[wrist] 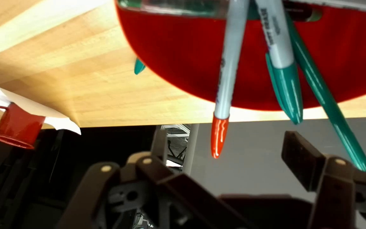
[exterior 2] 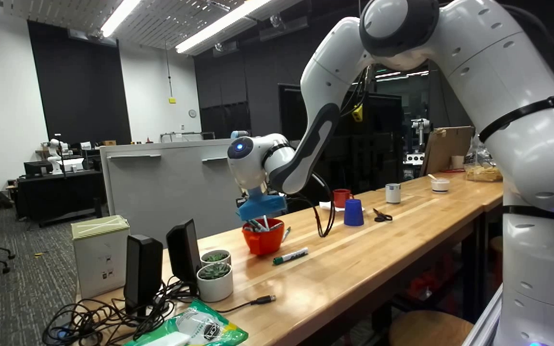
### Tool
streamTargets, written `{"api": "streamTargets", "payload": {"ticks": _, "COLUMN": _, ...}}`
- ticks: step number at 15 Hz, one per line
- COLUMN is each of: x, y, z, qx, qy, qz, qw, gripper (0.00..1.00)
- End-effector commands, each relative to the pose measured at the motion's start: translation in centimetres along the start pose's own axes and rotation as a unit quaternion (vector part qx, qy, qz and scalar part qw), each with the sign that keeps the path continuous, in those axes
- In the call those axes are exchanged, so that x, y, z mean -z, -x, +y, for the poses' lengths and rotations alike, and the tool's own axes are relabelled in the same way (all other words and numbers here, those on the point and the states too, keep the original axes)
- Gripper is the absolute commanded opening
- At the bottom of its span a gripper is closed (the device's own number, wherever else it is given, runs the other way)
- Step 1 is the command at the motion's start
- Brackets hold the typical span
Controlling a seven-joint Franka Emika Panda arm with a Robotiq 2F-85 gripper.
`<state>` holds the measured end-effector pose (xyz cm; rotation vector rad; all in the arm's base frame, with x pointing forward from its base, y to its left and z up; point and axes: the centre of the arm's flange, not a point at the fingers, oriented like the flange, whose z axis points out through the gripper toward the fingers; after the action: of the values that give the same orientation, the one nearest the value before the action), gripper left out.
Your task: Put one marker in the left red cup
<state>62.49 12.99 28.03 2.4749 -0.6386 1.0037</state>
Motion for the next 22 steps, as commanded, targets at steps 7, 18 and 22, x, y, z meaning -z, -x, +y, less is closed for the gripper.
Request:
{"api": "streamTargets", "payload": {"ticks": 7, "x": 5.2, "y": -1.3, "z": 1.7, "qx": -0.010, "qy": -0.018, "qz": 0.005, "qw": 0.9998, "gripper": 1.00}}
{"api": "streamTargets", "payload": {"ticks": 18, "x": 12.3, "y": -1.5, "z": 6.3, "qx": 0.021, "qy": -0.138, "qz": -0.131, "qw": 0.9814, "gripper": 1.00}}
{"api": "streamTargets", "payload": {"ticks": 22, "x": 14.1, "y": -0.9, "z": 8.1, "qx": 0.051, "qy": -0.179, "qz": -0.189, "qw": 0.9640, "gripper": 1.00}}
